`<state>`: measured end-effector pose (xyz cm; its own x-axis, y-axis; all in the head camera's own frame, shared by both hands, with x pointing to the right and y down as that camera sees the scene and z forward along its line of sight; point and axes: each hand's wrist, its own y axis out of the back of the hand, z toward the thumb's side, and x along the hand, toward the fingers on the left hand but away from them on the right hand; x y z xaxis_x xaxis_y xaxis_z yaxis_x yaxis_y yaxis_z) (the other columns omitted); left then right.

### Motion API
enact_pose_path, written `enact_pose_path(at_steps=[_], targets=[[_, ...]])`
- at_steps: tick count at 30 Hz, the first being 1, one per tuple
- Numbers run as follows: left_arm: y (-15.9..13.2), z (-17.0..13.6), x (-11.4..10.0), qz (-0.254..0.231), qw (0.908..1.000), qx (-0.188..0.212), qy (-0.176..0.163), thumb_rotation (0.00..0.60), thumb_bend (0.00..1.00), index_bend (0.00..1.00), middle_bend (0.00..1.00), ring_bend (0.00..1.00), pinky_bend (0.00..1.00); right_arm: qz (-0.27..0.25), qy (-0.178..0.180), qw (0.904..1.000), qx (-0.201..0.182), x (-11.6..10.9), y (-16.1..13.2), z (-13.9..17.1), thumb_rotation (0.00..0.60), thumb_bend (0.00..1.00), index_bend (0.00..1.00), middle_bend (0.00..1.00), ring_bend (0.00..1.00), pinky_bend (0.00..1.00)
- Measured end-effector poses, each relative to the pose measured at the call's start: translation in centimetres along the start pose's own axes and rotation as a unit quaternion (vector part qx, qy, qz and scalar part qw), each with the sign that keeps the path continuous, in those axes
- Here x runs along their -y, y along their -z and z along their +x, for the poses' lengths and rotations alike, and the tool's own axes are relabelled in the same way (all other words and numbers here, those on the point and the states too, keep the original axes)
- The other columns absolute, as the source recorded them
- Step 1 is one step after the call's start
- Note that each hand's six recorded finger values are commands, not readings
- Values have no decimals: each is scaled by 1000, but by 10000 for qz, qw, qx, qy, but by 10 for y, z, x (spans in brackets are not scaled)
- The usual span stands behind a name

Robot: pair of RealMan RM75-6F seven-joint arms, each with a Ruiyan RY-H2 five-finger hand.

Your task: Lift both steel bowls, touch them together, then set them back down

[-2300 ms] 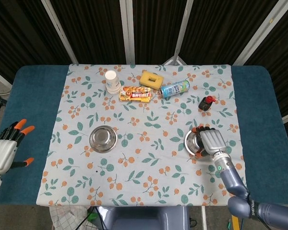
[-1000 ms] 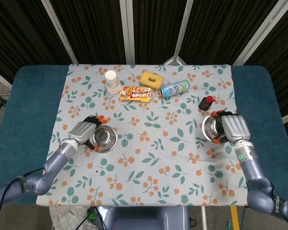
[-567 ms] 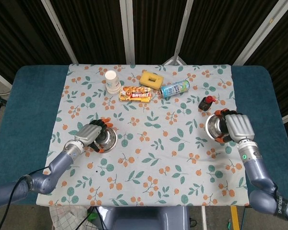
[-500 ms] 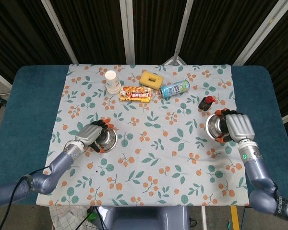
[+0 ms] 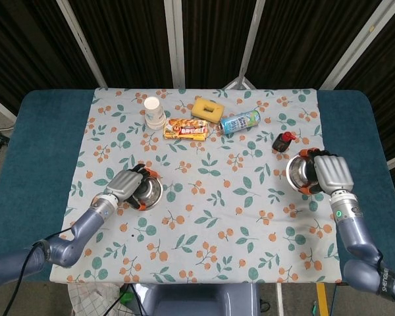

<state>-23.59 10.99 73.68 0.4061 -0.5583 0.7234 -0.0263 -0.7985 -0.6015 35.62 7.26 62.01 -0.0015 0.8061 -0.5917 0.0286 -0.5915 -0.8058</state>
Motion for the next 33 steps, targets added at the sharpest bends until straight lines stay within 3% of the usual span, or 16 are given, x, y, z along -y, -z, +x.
enact_pose_path(at_steps=[13, 19, 33], targets=[[5, -3, -13, -177, 9994, -85, -272, 600, 97, 469, 348, 124, 367, -78, 95, 9999, 30, -4, 3, -2, 600, 43, 384, 281, 317, 339], [5, -7, -23, -463, 9976, -76, -501, 600, 97, 365, 344, 242, 506, -87, 149, 9999, -11, -7, -2, -2, 600, 43, 385, 281, 317, 339], [11, -14, -48, -1215, 9880, 4, -952, 600, 96, 356, 340, 246, 527, -126, 336, 9992, -160, -16, -19, -6, 600, 43, 393, 281, 317, 339]])
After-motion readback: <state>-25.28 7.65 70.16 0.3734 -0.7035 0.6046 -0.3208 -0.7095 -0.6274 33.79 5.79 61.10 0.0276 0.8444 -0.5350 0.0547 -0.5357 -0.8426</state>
